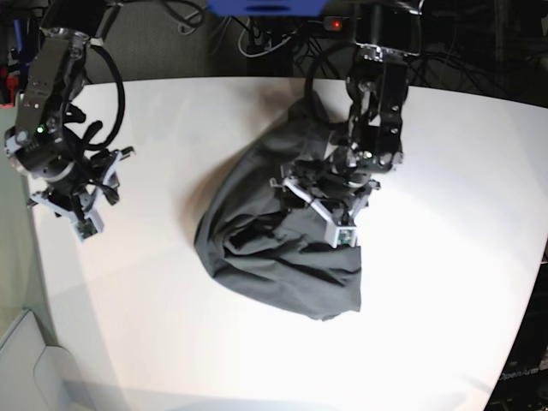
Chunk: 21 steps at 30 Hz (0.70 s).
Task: Layout the t-shirt on the table in an organized manner, then fold the t-shirt properly
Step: 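Drag the t-shirt with the left gripper toward the table centre and release, then grasp the t-shirt again with the left gripper and lift it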
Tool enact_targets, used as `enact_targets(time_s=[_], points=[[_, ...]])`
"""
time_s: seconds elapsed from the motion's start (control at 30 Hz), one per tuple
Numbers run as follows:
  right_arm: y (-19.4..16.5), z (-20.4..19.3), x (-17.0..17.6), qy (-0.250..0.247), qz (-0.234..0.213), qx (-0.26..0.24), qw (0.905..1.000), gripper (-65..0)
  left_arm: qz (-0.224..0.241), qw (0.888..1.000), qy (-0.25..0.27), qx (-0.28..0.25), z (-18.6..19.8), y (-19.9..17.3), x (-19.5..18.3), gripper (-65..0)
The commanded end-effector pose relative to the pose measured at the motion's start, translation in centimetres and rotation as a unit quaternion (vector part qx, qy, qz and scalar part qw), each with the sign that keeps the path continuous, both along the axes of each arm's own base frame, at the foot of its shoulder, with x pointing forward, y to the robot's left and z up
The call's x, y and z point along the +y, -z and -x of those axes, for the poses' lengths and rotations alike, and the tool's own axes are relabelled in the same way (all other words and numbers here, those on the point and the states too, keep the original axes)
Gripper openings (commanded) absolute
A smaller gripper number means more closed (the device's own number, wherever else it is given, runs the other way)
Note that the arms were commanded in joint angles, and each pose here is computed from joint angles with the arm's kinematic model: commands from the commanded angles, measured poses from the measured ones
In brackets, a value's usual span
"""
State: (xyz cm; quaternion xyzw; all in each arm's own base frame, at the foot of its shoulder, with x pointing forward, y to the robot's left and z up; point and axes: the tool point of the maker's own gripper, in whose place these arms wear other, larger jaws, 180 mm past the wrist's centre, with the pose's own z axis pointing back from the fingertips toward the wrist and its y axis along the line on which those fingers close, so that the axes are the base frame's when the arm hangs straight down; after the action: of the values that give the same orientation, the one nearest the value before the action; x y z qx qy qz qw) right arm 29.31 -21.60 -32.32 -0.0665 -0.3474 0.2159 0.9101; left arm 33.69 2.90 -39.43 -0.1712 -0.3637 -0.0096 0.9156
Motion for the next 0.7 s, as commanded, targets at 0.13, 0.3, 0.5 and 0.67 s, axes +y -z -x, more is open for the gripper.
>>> enact_targets(time_s=[0.13, 0.3, 0.5, 0.67], points=[[-1.2, -0.7, -0.1, -0.005, 0.003, -0.022, 0.9997, -38.0, 0.006, 1.0, 0.001, -0.013, -1.3, -0.7, -0.4, -23.2], [-1.2, -0.7, -0.1, -0.005, 0.003, -0.022, 0.9997, -38.0, 0.003, 1.0, 0.002, 0.0, -1.1, 0.2, -0.4, -27.5], [-1.2, -0.7, -0.1, -0.005, 0.003, -0.023, 0.9997, -38.0, 0.001, 1.0, 0.002, 0.01, -1.2, 1.0, -0.3, -61.1], [-1.2, -0.7, -0.1, -0.005, 0.003, -0.022, 0.9997, -38.0, 0.01, 1.0, -0.004, -0.026, -1.9, -1.5, -0.1, -64.1]])
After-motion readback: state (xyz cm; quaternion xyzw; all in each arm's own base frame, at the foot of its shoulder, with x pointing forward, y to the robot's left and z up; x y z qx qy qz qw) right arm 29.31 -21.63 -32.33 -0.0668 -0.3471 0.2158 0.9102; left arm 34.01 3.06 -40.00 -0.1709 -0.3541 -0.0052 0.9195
